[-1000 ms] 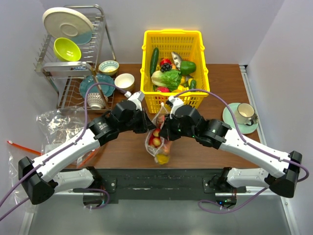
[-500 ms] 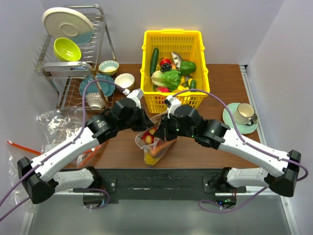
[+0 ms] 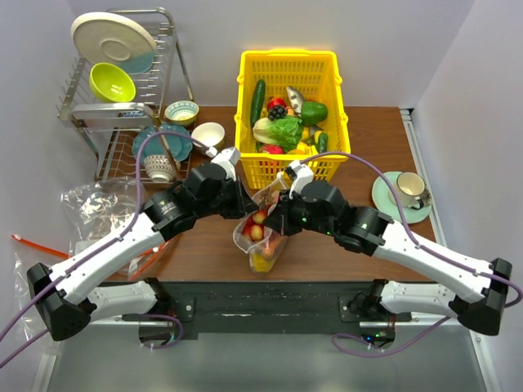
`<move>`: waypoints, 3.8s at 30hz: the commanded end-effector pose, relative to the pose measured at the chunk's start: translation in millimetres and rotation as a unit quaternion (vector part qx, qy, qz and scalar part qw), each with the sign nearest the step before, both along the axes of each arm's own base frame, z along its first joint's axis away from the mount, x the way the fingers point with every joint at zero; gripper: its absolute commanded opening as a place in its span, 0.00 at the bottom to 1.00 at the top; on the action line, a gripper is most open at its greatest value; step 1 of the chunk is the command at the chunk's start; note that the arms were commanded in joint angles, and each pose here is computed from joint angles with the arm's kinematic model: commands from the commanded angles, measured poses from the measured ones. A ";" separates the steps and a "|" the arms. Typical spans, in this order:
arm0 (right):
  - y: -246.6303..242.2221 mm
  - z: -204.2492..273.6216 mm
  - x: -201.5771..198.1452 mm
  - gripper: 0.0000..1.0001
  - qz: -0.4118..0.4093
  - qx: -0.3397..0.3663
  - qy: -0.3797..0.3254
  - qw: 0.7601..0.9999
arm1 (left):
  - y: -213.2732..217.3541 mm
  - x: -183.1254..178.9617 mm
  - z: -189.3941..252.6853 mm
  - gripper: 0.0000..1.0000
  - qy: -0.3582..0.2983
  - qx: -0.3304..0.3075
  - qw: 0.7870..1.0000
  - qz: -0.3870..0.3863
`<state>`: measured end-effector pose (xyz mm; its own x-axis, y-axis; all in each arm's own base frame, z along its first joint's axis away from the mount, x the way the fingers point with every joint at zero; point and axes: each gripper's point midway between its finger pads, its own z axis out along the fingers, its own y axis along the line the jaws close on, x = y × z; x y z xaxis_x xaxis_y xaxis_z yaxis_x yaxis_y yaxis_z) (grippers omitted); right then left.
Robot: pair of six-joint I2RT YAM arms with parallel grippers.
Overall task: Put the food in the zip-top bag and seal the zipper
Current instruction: Adjust the zipper food storage bag at the center of the board.
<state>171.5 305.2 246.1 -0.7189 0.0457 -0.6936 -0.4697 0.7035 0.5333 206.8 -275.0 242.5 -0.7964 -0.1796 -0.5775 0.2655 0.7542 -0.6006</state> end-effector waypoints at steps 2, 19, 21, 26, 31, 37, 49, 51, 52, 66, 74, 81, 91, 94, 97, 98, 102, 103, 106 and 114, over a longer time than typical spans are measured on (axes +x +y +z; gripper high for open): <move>13.8 1.5 14.0 0.00 -0.014 0.015 -0.007 1.000 | -23.0 -25.2 -42.0 0.00 0.053 -0.056 0.996 -0.037; 5.5 15.3 23.1 0.00 -0.056 0.028 -0.017 0.998 | -25.1 -22.2 -13.0 0.00 0.005 -0.005 1.000 -0.021; -6.7 18.5 25.2 0.00 -0.080 0.036 -0.026 0.996 | -18.9 -20.0 -4.9 0.00 -0.008 0.005 1.000 -0.015; -19.1 16.6 21.2 0.00 -0.097 0.054 -0.026 0.993 | -14.5 -22.7 9.6 0.00 -0.025 0.013 0.999 -0.031; -19.6 9.4 14.9 0.00 -0.088 0.058 -0.014 0.994 | -18.4 -27.7 0.3 0.00 -0.010 0.015 0.999 -0.045; -11.6 16.5 8.8 0.01 -0.062 0.071 -0.014 0.995 | -21.5 -27.5 12.0 0.00 -0.021 -0.005 0.999 -0.048; -62.7 41.2 19.6 0.38 -0.105 -0.045 -0.072 0.991 | -15.3 -22.8 6.5 0.00 -0.028 0.015 0.999 -0.042; -75.0 43.5 25.2 0.40 -0.123 -0.078 -0.085 0.986 | -14.8 -22.4 7.2 0.00 -0.028 0.015 0.999 -0.042; -77.9 42.8 27.5 0.40 -0.128 -0.090 -0.088 0.984 | -14.7 -22.5 7.6 0.00 -0.028 0.015 0.999 -0.042; -88.1 10.3 43.8 0.40 -0.124 -0.237 -0.080 0.960 | -12.4 -21.7 10.0 0.00 -0.032 0.018 0.999 -0.039; -62.4 8.9 25.5 0.00 -0.065 -0.180 -0.050 0.980 | -10.4 -18.2 17.4 0.00 -0.044 0.021 0.998 -0.036; -28.1 48.7 3.7 0.00 -0.046 -0.017 -0.006 0.999 | -18.9 -9.0 26.9 0.00 -0.079 0.022 0.995 -0.065; -30.2 27.8 -0.8 0.00 -0.147 0.135 0.089 0.976 | -46.7 -14.9 30.8 0.00 -0.095 -0.048 0.975 -0.194; -29.4 18.6 4.1 0.00 -0.167 0.131 0.101 0.972 | -56.3 -22.4 34.5 0.00 -0.098 -0.074 0.966 -0.229; -32.8 15.1 12.3 0.00 -0.195 0.123 0.099 0.968 | -64.4 -29.6 37.3 0.00 -0.093 -0.093 0.957 -0.259; -35.3 15.1 16.8 0.00 -0.208 0.122 0.093 0.966 | -65.9 -30.6 38.0 0.00 -0.093 -0.096 0.955 -0.265; -42.8 21.7 24.7 0.00 -0.233 0.134 0.075 0.960 | -67.0 -33.4 35.5 0.07 -0.089 -0.096 0.953 -0.274; -43.6 24.2 25.2 0.00 -0.234 0.138 0.071 0.960 | -65.8 -32.7 32.1 0.12 -0.088 -0.092 0.954 -0.272; -43.2 30.0 25.4 0.00 -0.232 0.150 0.068 0.959 | -64.6 -33.8 24.7 0.21 -0.081 -0.086 0.955 -0.272; -40.5 24.1 23.4 0.00 -0.228 0.148 0.077 0.959 | -65.4 -36.2 10.5 0.55 -0.066 -0.087 0.956 -0.273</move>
<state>186.3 258.4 245.0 -0.7146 0.4796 -0.5093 -0.0387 0.6998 0.7133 176.0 -334.4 247.5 -0.7343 0.1398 -0.6643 0.6495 0.4293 -0.6276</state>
